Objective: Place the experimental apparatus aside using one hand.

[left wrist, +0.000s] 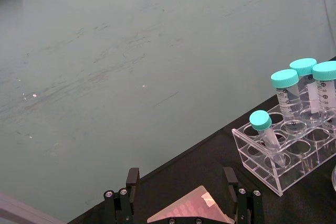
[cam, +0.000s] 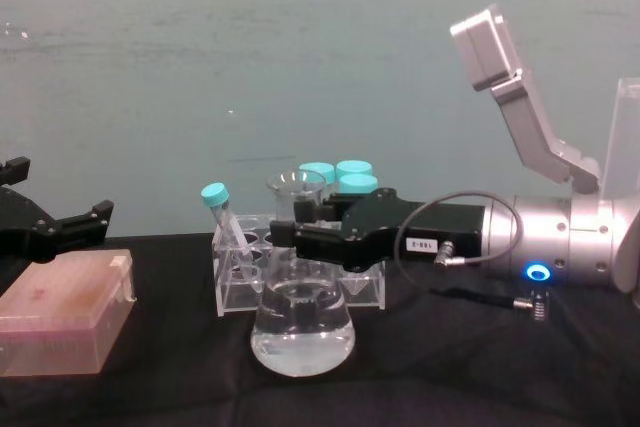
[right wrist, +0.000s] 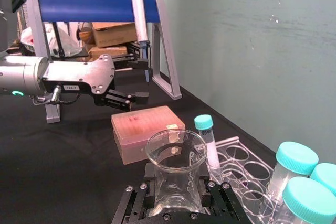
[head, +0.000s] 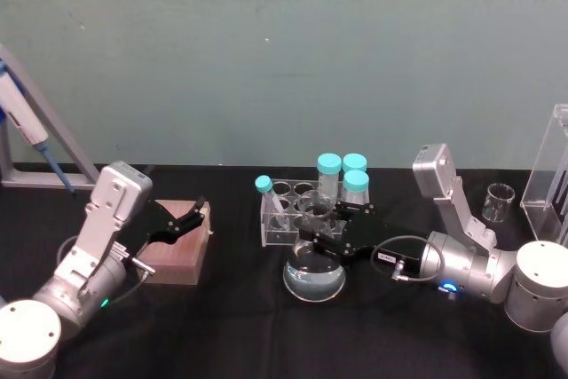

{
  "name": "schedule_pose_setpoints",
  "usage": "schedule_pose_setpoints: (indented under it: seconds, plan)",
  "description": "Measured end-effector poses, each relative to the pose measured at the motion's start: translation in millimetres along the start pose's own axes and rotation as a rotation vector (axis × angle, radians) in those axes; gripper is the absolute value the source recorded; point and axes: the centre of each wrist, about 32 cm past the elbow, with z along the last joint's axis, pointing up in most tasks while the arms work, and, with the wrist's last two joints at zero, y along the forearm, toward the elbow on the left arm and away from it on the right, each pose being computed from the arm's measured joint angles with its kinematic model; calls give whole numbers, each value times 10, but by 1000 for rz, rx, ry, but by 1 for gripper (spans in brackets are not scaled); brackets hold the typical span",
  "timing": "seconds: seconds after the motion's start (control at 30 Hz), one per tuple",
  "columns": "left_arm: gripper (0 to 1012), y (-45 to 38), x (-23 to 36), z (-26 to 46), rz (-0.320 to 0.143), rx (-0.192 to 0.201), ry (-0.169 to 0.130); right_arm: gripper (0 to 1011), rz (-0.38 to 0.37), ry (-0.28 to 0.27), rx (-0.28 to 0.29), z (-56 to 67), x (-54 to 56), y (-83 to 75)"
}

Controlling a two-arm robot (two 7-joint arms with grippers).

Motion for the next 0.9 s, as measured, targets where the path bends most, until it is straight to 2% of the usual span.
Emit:
schedule_pose_setpoints:
  seconds: [0.5, 0.9]
  plan:
    - [1000, 0, 0, 0, 0, 0, 0, 458, -15, -18, 18, 59, -56, -66]
    - [1000, 0, 0, 0, 0, 0, 0, 458, -44, -26, 20, 129, -104, -243]
